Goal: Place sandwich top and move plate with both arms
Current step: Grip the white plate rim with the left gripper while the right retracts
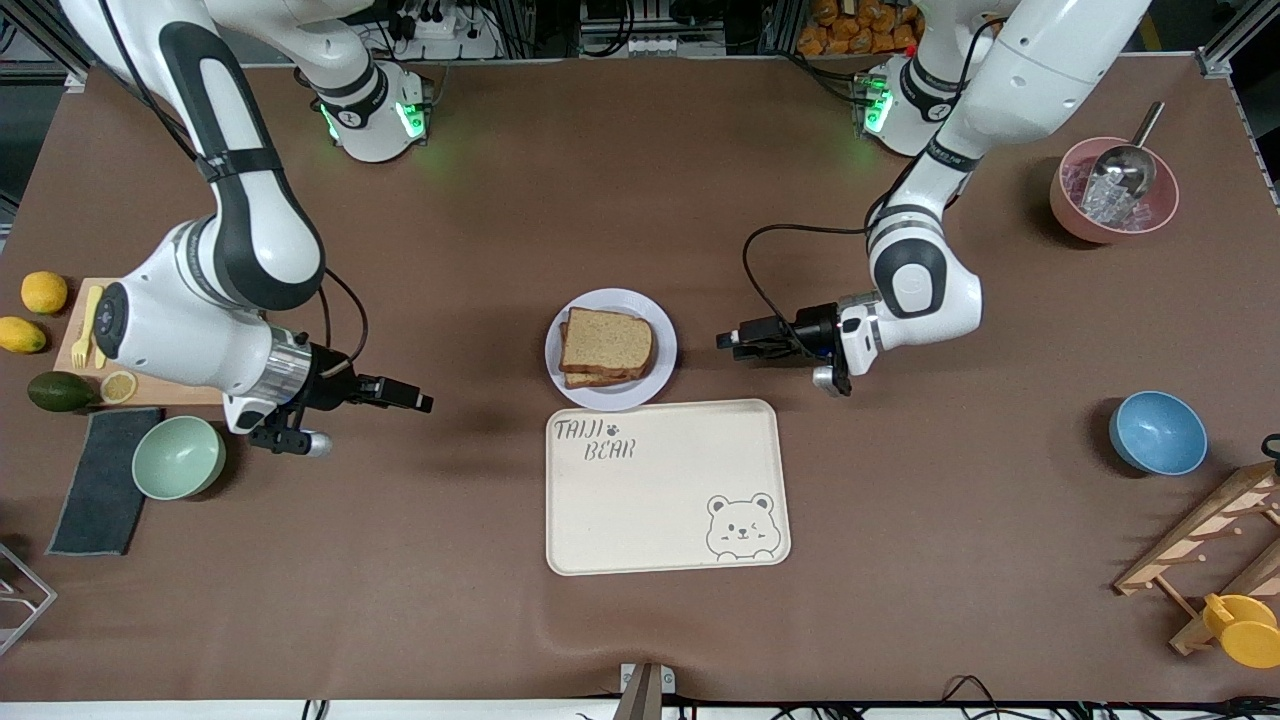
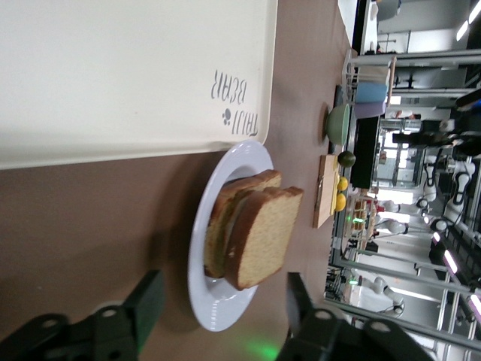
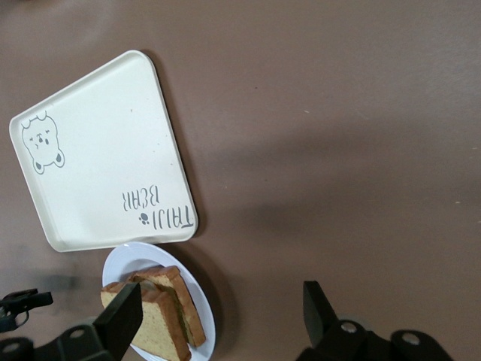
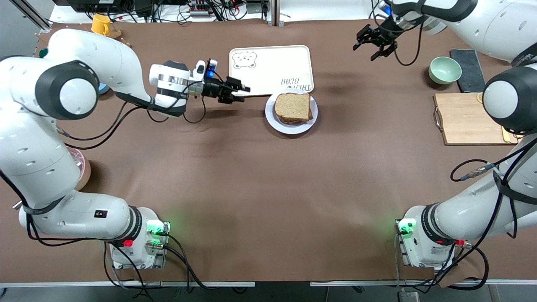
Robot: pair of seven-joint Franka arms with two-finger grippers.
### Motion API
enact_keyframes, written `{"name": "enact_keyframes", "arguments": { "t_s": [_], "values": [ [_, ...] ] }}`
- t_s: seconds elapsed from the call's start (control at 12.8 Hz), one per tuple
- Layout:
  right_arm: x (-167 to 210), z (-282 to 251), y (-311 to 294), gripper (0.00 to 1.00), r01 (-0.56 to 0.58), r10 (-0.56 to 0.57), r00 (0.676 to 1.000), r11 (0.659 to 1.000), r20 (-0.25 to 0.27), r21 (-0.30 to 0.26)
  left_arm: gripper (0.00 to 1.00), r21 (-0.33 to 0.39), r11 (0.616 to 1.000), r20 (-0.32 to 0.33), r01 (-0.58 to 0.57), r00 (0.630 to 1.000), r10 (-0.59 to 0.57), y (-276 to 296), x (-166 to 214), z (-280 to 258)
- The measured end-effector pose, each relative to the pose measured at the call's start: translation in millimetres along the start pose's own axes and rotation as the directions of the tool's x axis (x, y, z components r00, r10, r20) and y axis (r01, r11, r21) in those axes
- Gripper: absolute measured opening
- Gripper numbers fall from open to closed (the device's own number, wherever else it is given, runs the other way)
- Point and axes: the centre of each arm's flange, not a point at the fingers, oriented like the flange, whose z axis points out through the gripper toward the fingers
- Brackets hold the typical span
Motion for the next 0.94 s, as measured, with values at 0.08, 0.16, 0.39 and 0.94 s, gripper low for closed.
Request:
{"name": "enact_keyframes", "arguments": {
  "t_s": [0.08, 0.16, 0.39, 0.94],
  "values": [
    [6.7, -16.8, 8.1, 0.95, 0.001, -0.001, 1.000, 1.000, 0.011, -0.008, 0.70, 0.000, 1.000, 0.005, -0.012, 1.000, 0.012, -12.0, -3.2, 4.5],
    [14.0, -35.5, 18.8, 0.95, -0.006, 0.006, 1.000, 1.000, 0.013, -0.010, 0.63, 0.000, 1.000, 0.011, -0.011, 1.000, 0.011, -21.2, -6.1, 8.6],
    [30.9, -74.7, 57.7, 0.99, -0.023, 0.022, 0.999, 1.000, -0.025, -0.010, 0.54, -0.008, 1.000, 0.017, 0.011, 1.000, -0.011, -30.7, -10.3, 16.2],
    [31.1, -155.6, 42.1, 1.00, 0.140, -0.131, 0.990, 0.946, 0.050, -0.292, 0.53, -0.058, 0.998, 0.019, 0.035, 0.999, -0.034, -30.5, -22.6, 50.6]
  ]
}}
